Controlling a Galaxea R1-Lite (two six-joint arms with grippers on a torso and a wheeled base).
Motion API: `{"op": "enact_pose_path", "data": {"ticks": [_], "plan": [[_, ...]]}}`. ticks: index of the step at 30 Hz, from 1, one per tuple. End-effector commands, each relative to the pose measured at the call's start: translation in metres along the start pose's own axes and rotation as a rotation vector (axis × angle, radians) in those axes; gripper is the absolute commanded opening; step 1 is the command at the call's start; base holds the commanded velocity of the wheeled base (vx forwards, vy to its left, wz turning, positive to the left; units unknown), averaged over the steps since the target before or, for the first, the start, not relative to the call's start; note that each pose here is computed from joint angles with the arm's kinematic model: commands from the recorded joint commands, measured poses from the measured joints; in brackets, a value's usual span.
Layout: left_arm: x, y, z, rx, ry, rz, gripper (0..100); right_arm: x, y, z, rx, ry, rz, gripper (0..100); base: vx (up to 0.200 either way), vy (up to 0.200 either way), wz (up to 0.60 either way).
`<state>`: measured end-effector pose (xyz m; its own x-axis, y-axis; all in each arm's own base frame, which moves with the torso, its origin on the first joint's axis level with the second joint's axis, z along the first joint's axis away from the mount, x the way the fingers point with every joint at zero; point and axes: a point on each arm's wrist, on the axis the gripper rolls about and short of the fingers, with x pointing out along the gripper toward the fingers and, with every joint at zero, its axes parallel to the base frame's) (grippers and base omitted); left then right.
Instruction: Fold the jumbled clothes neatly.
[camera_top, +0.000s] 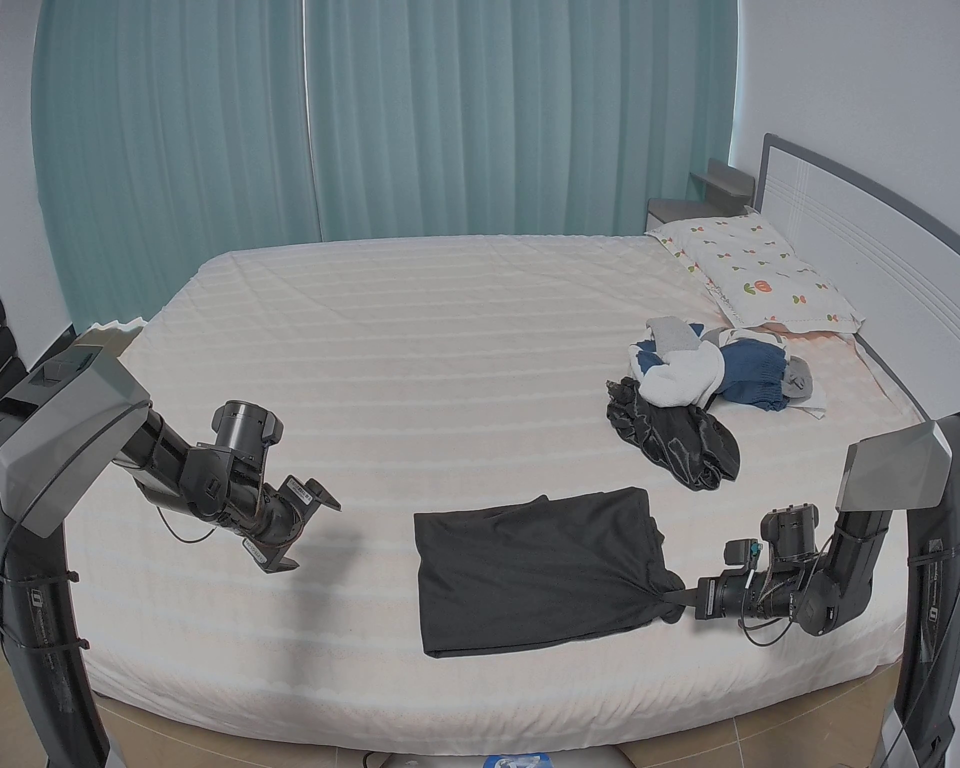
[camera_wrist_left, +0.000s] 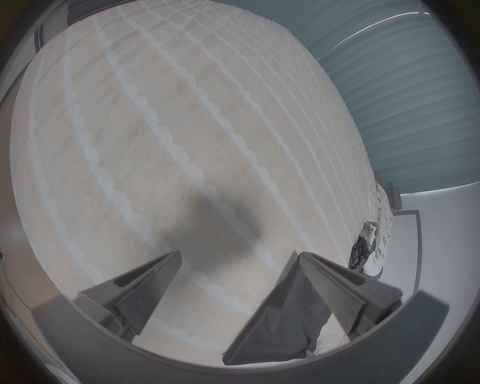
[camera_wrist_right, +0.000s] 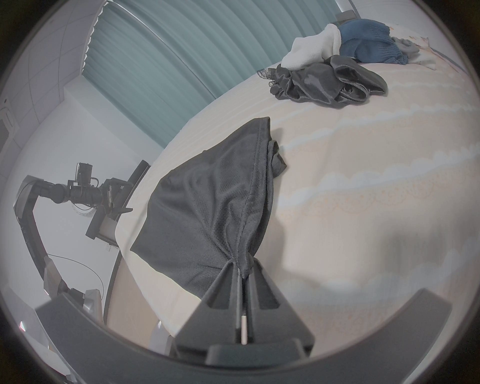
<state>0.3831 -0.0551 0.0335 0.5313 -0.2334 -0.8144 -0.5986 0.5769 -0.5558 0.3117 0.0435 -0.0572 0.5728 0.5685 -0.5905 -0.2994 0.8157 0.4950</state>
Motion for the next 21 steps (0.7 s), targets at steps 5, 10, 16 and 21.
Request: {"op": "enact_pose_path", "data": {"ticks": [5, 10, 16, 21], "plan": [[0.001, 0.001, 0.0, -0.001, 0.001, 0.002, 100, -0.002, -0.001, -0.005, -0.03, 0.016, -0.003, 100, 0.0, 0.0, 0.0], [0.001, 0.001, 0.0, -0.001, 0.001, 0.002, 100, -0.012, -0.009, 0.018, -0.044, -0.086, 0.028, 100, 0.0, 0.0, 0.0], [0.001, 0.0, 0.0, -0.001, 0.001, 0.002, 100, 0.0, -0.016, 0.066, 0.141, -0.227, 0.082, 100, 0.0, 0.0, 0.0], [0.001, 0.0, 0.0, -0.001, -0.001, 0.003, 100, 0.045, -0.012, 0.087, 0.319, -0.291, 0.095, 100, 0.0, 0.0, 0.0]]}}
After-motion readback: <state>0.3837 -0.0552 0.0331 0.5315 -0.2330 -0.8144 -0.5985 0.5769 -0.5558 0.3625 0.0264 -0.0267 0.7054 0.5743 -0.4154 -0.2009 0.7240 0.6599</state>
